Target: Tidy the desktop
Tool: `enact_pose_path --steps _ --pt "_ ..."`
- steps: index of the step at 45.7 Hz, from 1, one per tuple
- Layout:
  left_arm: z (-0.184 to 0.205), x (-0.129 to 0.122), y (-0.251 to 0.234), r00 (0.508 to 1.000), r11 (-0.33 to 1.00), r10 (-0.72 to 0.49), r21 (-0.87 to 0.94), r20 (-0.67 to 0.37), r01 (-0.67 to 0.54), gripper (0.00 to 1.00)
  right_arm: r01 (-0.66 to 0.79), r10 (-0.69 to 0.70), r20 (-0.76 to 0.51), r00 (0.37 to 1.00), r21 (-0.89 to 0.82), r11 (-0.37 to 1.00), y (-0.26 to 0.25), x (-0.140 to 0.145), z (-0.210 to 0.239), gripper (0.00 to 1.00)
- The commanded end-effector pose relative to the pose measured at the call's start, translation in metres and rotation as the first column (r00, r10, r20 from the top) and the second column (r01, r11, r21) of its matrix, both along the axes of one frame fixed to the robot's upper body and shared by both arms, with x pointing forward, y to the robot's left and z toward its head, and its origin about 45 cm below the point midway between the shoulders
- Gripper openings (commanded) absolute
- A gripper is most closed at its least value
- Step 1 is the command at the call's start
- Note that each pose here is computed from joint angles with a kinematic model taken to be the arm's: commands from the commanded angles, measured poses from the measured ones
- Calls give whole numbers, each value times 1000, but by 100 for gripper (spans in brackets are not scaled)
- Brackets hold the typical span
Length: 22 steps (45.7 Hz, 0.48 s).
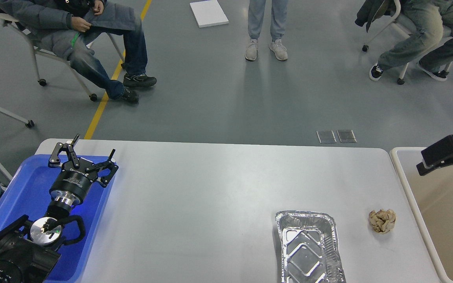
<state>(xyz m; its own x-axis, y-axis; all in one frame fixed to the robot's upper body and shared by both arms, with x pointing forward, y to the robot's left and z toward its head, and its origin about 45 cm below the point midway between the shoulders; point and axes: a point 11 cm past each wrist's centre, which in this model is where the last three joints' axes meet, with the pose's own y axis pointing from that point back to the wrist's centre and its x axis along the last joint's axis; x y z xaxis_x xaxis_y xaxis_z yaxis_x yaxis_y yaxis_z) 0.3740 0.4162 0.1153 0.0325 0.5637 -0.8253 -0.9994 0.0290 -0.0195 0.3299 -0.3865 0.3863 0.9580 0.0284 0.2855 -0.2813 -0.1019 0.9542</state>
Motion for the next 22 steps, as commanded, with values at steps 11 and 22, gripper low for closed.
enact_pose_path --steps 11,22 --pt "0 0 0 1000 1000 0 0 0 0 100 2 -6 -67 998 -65 998 -3 -4 -11 100" --pt "0 0 0 1000 1000 0 0 0 0 100 10 -15 -74 997 -57 998 -4 -5 -14 100"
